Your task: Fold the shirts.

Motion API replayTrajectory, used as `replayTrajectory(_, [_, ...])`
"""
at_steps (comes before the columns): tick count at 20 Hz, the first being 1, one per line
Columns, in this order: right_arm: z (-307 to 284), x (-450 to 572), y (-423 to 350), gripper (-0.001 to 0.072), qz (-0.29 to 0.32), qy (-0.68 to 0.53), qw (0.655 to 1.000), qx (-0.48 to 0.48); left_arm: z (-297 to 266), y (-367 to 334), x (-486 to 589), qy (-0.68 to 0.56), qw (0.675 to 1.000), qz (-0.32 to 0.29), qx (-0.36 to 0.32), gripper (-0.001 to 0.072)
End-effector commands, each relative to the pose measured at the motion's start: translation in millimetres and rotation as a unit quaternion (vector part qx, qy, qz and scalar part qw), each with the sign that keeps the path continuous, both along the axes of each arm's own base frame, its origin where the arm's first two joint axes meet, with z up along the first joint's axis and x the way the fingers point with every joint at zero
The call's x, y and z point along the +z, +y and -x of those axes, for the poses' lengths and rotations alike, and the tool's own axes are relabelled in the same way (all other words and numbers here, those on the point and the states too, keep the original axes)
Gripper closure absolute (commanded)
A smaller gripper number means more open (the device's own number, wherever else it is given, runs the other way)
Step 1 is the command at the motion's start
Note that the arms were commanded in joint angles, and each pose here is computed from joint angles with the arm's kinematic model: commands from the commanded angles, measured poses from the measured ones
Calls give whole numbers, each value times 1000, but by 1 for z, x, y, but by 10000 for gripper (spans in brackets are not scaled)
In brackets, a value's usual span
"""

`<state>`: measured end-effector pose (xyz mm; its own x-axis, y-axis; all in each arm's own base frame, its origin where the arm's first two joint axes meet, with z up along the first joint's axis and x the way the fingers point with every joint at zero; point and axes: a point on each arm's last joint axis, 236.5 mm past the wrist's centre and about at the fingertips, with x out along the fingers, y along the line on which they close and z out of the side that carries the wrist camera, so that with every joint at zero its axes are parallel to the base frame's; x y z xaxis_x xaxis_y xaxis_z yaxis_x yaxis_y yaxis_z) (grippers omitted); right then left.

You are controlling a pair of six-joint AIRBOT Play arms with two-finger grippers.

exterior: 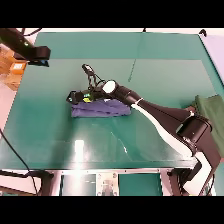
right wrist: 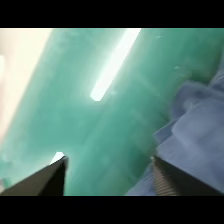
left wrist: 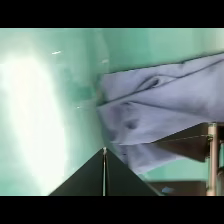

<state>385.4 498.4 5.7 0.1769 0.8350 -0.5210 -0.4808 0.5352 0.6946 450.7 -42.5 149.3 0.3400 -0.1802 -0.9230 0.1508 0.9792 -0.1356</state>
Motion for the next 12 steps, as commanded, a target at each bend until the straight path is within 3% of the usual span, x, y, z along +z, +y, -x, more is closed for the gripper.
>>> replayTrajectory(1, [-31,3,-53,182,55,-21,998,2,5,17,2,2,1000,-12,15,684])
replayTrajectory(5, [-81,26,-226,180,142,31,987,-67,6,16,-1,6,1000,-11,14,684])
replayTrajectory(7, [-80,15,-290,171,146,91,980,-104,6,16,-1,6,1000,-11,14,684])
replayTrajectory(12, [-36,-71,-329,118,127,235,955,-132,6,15,0,7,1000,-7,17,684])
